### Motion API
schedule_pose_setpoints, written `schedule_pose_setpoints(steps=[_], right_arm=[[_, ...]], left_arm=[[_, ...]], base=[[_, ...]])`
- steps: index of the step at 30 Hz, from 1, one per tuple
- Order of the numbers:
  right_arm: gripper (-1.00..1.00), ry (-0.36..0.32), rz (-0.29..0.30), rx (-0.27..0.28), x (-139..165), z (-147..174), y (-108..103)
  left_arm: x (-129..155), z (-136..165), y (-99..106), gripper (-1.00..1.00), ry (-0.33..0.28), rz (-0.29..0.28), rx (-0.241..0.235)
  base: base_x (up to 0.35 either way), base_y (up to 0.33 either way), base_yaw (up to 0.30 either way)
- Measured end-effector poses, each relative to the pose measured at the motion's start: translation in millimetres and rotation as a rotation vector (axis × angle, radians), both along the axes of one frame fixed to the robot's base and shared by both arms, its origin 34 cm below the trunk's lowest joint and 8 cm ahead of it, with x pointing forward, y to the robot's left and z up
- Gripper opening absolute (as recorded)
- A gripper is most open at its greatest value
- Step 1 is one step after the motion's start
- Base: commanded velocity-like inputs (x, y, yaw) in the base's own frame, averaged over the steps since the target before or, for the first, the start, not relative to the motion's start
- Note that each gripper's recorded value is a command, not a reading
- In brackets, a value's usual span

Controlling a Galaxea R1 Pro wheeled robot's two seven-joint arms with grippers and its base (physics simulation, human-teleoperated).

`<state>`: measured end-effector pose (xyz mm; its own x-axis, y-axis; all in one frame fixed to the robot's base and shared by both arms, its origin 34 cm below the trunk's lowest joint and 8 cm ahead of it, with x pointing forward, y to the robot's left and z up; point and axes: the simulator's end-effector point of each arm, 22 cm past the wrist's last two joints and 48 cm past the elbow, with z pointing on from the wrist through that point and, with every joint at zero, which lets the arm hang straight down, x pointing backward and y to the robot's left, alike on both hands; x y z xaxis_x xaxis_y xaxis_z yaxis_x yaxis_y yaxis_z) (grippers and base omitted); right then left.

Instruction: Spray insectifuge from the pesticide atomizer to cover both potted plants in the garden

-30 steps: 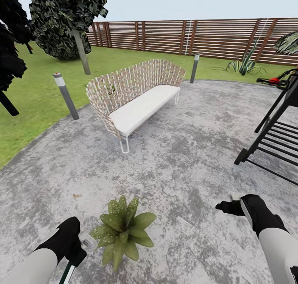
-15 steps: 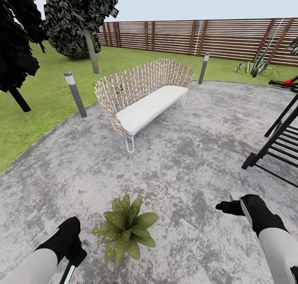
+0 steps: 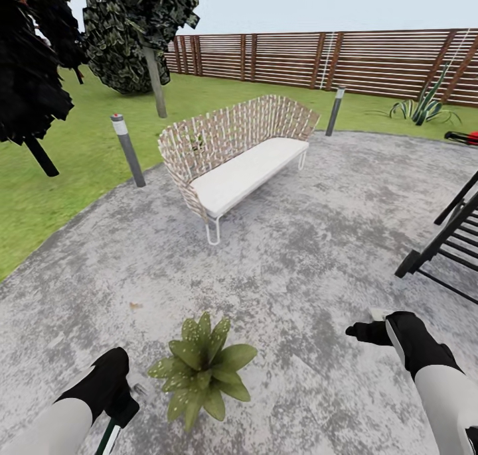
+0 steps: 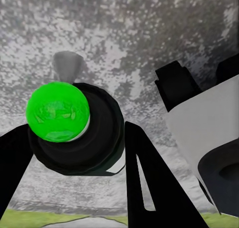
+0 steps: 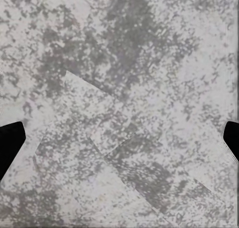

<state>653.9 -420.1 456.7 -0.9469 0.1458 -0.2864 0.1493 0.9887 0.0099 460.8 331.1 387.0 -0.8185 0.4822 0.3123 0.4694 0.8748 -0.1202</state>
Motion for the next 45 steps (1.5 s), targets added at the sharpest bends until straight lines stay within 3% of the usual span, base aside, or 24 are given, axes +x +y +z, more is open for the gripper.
schedule_pose_setpoints(steps=[14, 45], right_arm=[[1.00, 0.001, -0.003, 0.001, -0.3, -0.2, -0.2], [1.00, 0.001, -0.003, 0.001, -0.3, -0.2, -0.3]], left_arm=[[0.0, -0.1, 0.0, -1.00, 0.000, 0.000, 0.000], [0.0, -0.2, -1.1, -1.00, 0.000, -0.001, -0.001]], base=[[0.008, -0.023, 0.179], [0.034, -0.272, 0.141]])
